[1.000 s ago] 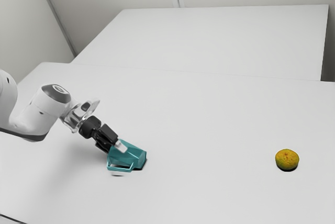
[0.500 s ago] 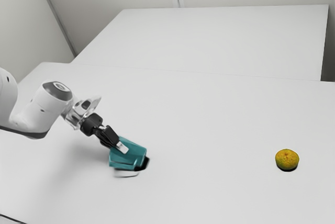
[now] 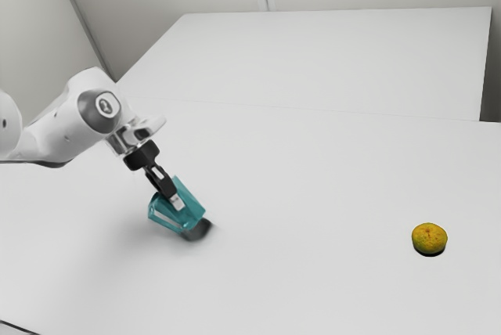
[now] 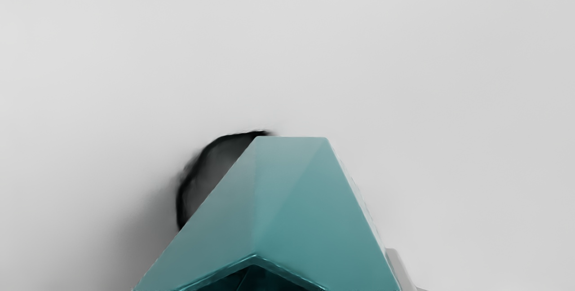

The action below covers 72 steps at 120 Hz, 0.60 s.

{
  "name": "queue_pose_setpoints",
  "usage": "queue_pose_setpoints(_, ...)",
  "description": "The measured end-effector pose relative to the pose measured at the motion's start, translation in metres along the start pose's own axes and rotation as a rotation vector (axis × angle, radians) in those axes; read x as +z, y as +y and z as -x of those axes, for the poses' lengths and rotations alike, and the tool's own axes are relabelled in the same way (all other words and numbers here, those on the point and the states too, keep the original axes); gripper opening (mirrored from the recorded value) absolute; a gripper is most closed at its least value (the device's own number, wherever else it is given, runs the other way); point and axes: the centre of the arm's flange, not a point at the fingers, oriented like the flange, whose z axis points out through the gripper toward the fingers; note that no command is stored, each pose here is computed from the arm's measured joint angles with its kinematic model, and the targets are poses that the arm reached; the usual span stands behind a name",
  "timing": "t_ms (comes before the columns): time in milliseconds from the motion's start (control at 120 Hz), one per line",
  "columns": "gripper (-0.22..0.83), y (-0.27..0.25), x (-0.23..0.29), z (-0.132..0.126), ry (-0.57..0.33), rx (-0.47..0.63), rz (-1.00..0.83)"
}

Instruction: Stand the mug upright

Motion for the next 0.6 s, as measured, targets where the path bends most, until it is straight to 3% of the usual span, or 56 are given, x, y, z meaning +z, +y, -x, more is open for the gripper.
queue_pose_setpoints(292, -0.15, 0.028, -0.003, -0.034, -0.115, 0.036, -0.316)
queue_pose_setpoints(600, -0.16, 0.043, 0.012, -0.053, -0.119, -0.021, -0.463)
